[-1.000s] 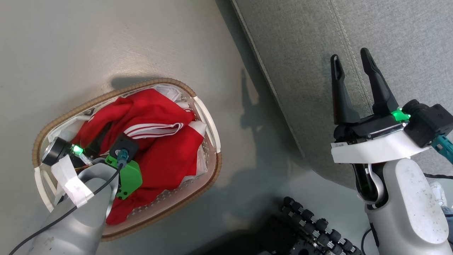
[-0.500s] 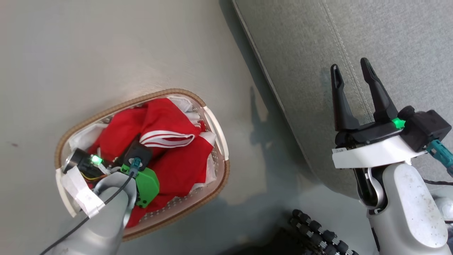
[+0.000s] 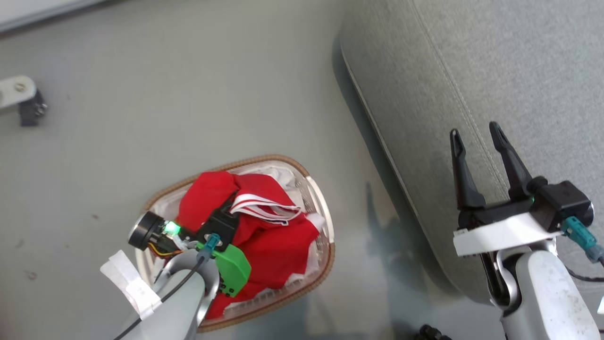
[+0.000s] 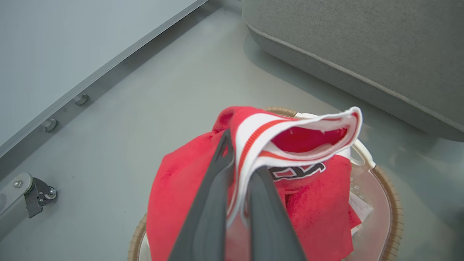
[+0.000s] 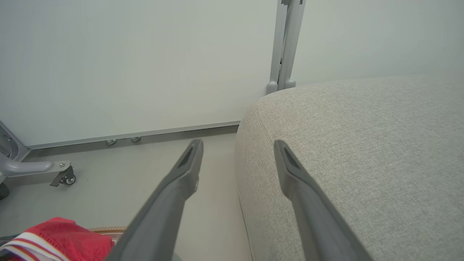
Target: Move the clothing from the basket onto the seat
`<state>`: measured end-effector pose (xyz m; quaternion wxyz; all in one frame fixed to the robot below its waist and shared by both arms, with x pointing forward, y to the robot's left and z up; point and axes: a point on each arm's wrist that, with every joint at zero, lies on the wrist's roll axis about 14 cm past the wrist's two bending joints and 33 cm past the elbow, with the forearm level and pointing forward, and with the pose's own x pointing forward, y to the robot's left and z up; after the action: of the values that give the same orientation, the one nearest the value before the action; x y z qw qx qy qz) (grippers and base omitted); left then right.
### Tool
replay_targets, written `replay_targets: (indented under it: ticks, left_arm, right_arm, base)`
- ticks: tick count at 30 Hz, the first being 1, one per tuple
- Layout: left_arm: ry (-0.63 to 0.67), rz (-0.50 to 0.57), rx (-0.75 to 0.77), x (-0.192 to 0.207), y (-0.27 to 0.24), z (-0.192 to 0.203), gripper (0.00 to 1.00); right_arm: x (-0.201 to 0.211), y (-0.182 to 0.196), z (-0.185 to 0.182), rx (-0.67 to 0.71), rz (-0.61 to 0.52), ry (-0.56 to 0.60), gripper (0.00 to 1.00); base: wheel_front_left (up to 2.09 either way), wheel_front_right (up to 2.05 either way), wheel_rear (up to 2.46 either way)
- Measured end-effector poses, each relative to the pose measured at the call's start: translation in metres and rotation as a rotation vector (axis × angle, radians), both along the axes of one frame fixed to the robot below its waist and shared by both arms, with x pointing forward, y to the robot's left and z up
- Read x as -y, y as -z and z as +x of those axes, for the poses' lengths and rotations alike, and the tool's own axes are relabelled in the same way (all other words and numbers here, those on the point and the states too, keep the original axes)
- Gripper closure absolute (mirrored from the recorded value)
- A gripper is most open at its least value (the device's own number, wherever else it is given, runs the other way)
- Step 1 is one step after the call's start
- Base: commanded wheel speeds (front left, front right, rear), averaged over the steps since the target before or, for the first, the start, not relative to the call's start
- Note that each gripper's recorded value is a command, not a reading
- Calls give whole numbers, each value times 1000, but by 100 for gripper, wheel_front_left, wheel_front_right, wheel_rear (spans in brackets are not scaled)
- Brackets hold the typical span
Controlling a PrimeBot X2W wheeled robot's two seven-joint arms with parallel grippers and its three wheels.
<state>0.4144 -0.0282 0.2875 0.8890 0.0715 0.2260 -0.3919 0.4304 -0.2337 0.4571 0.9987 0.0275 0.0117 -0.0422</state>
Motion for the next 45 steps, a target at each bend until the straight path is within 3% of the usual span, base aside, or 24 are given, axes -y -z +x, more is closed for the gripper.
replay_targets:
  ticks: [15, 28, 35, 45]
  left_arm:
    - [95, -32, 427, -2, -156, 20, 100]
    - [123, 87, 861, -16, -317, 51, 100]
    - [90, 117, 959, -23, -374, 63, 100]
    - [88, 176, 1013, -20, -410, 76, 100]
  right_arm:
    - [-21, -42, -42, 89, -20, -49, 0]
    - [-57, -83, -58, 214, -20, -155, 0]
    - [-79, -96, -59, 252, -23, -222, 0]
    - [-109, -112, -53, 299, -38, -313, 0]
  base:
    - [0, 0, 0]
    - [0, 0, 0]
    - [0, 0, 0]
    - [0, 0, 0]
